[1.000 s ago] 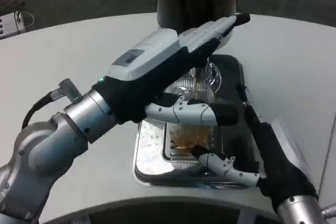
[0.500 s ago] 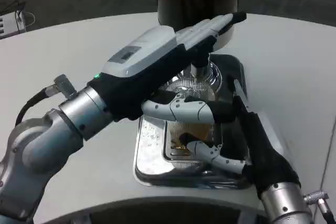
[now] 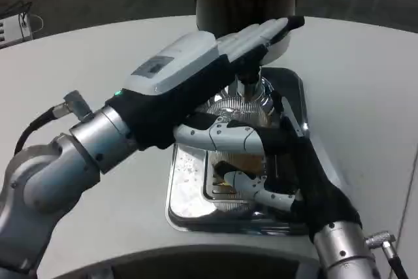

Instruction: Grasp the cup under the faucet to collect the drink, then remove the cup.

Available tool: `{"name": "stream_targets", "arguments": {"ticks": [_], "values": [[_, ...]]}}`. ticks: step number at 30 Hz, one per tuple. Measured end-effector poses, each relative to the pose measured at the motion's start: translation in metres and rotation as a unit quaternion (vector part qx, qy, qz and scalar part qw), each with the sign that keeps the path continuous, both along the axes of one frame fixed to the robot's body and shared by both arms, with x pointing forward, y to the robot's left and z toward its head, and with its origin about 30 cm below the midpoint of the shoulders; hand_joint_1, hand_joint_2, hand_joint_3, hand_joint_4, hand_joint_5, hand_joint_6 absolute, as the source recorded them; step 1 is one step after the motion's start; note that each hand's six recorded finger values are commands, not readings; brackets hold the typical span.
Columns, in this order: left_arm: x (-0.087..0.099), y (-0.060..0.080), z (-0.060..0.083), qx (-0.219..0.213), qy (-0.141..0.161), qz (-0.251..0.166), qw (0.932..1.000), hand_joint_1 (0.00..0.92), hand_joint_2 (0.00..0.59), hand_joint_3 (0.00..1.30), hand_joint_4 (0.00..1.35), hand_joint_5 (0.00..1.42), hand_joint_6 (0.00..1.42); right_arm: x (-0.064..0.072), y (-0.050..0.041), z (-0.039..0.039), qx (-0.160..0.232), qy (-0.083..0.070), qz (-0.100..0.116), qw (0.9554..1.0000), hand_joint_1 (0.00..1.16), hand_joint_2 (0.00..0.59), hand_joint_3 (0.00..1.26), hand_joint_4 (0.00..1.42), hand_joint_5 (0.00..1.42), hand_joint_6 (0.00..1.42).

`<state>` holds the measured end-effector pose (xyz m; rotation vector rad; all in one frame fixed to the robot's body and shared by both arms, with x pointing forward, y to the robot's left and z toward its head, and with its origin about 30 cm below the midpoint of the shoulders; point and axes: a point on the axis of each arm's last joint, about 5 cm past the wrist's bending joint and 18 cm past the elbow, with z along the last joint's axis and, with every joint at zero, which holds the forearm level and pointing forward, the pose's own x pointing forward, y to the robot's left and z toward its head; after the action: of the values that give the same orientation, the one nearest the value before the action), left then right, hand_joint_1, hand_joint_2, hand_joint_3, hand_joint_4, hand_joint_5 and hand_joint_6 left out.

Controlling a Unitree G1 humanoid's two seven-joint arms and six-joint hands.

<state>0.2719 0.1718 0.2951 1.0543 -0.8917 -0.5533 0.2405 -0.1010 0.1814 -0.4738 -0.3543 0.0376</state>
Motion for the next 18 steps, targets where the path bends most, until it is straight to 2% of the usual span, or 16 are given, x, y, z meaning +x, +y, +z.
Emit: {"name": "stream_targets", "arguments": {"ticks": [12,15,18], "values": [[0.0027,-0.0032,0.0065,0.021,0.000,-0.006,0.9998,0.000,0.015,0.00,0.00,0.00,0.02,0.0025,0.0011,-0.0031,0.002,0.009,-0.002,1.0000,0.78,0.203,0.00,0.00,0.00,0.02],[0.0027,-0.0031,0.0066,0.021,-0.001,-0.006,0.9998,0.000,0.012,0.00,0.00,0.00,0.07,0.0033,0.0016,-0.0022,0.004,0.007,-0.003,1.0000,0.78,0.202,0.00,0.00,0.00,0.02],[0.0018,-0.0001,0.0035,0.001,-0.006,-0.004,1.0000,0.000,0.017,0.00,0.00,0.00,0.11,0.0052,0.0035,0.0002,0.008,0.002,-0.003,1.0000,0.78,0.202,0.00,0.00,0.00,0.02]]}}
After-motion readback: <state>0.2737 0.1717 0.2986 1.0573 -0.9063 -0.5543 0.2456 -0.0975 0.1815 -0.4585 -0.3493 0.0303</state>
